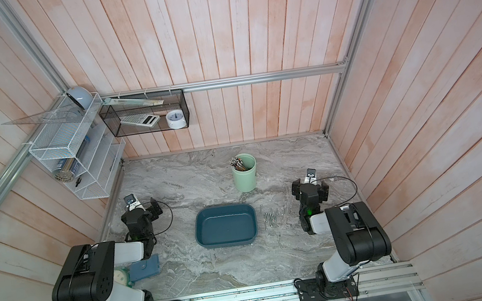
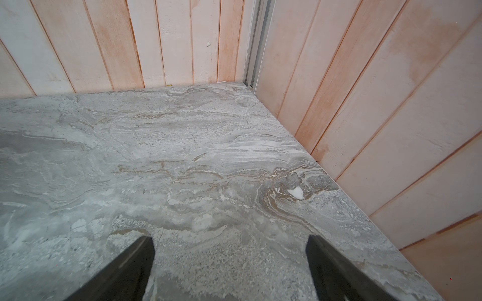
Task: Take out the screws from the storage box
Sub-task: Reset both arms
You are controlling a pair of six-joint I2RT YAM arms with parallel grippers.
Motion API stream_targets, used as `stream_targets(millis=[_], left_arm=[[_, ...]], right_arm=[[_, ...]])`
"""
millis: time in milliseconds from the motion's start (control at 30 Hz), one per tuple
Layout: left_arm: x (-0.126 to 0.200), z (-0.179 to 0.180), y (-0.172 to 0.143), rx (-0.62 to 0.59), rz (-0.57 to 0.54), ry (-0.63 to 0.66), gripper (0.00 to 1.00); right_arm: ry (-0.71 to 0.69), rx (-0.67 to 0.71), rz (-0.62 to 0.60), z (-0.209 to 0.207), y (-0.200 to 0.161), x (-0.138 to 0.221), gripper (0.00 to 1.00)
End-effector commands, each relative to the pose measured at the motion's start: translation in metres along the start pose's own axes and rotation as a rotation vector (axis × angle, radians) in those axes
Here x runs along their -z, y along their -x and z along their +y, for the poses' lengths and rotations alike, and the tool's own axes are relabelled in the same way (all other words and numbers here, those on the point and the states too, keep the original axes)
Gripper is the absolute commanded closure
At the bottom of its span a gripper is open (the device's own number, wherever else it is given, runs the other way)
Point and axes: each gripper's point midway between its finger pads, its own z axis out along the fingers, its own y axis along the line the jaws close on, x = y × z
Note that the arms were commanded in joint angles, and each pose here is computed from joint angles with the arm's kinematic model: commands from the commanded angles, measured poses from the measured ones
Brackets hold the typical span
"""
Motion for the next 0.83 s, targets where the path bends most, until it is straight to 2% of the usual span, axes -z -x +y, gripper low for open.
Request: stream_targets(millis=[0, 800], left_arm=[[0.0006, -0.0044, 0.0031, -0.004, -0.024, -0.023, 0.0], [0.0012, -0.004, 0.0033, -0.005, -0.025, -0.02, 0.0]], right_arm=[[0.005, -0.003, -0.003, -0.0002, -0.0025, -0.0002, 0.02], [0.014, -0.006, 0.002, 0.0001, -0.0035, -0.0002, 0.02]])
